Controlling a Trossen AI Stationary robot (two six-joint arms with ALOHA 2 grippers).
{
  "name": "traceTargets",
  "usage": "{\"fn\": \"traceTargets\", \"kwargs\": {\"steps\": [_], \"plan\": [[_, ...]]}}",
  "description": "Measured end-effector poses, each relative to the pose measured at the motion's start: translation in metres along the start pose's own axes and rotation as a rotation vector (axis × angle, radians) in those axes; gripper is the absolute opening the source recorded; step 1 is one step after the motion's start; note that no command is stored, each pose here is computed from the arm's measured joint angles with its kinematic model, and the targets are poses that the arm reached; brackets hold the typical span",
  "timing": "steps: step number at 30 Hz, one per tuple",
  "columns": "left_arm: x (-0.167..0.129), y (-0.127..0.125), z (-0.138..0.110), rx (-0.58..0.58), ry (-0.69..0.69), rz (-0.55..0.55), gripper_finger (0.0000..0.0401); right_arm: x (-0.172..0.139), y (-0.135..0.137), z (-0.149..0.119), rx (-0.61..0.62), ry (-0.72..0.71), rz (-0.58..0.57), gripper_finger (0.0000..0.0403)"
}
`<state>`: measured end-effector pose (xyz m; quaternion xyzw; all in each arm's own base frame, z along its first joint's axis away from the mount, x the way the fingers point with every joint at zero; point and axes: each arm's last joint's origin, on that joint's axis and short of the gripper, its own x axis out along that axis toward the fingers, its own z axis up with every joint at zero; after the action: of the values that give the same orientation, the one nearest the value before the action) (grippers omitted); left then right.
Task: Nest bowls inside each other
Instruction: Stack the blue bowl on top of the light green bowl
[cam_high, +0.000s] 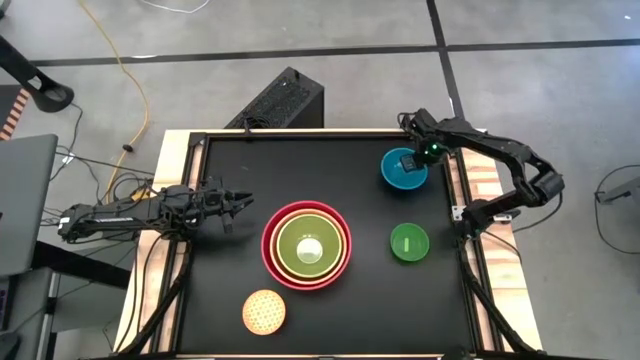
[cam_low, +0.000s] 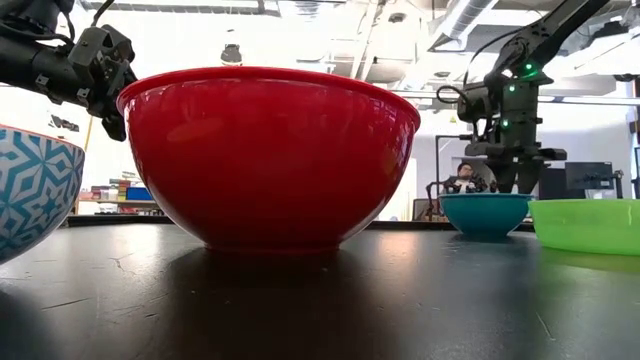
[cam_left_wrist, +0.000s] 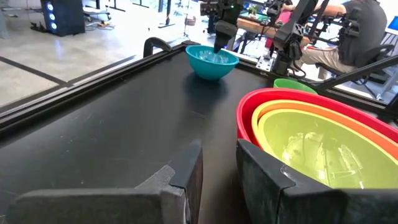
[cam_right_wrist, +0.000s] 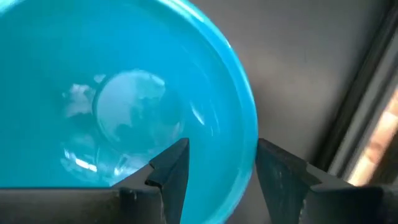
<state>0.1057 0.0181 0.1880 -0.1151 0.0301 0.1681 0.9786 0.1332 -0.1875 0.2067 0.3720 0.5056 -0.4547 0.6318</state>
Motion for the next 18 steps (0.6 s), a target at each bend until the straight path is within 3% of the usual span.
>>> {"fn": "traceTargets", "kwargs": {"steps": [9,13,18], "plan": [[0.0,0.0,0.0,-0.004,0.0,0.0,0.0087,0.011,-0.005,-0.001,0.037,-0.032,0.006,0.018],[0.0,0.0,0.0,-0.01,0.0,0.0,0.0087,0.016,-0.01,-0.003,0.078,-0.028,0.0,0.0145],[0.0,0.0,0.0,-0.011,0.0,0.0,0.0087,0.016,-0.009,-0.001,0.079,-0.052,0.011,0.0073]]}}
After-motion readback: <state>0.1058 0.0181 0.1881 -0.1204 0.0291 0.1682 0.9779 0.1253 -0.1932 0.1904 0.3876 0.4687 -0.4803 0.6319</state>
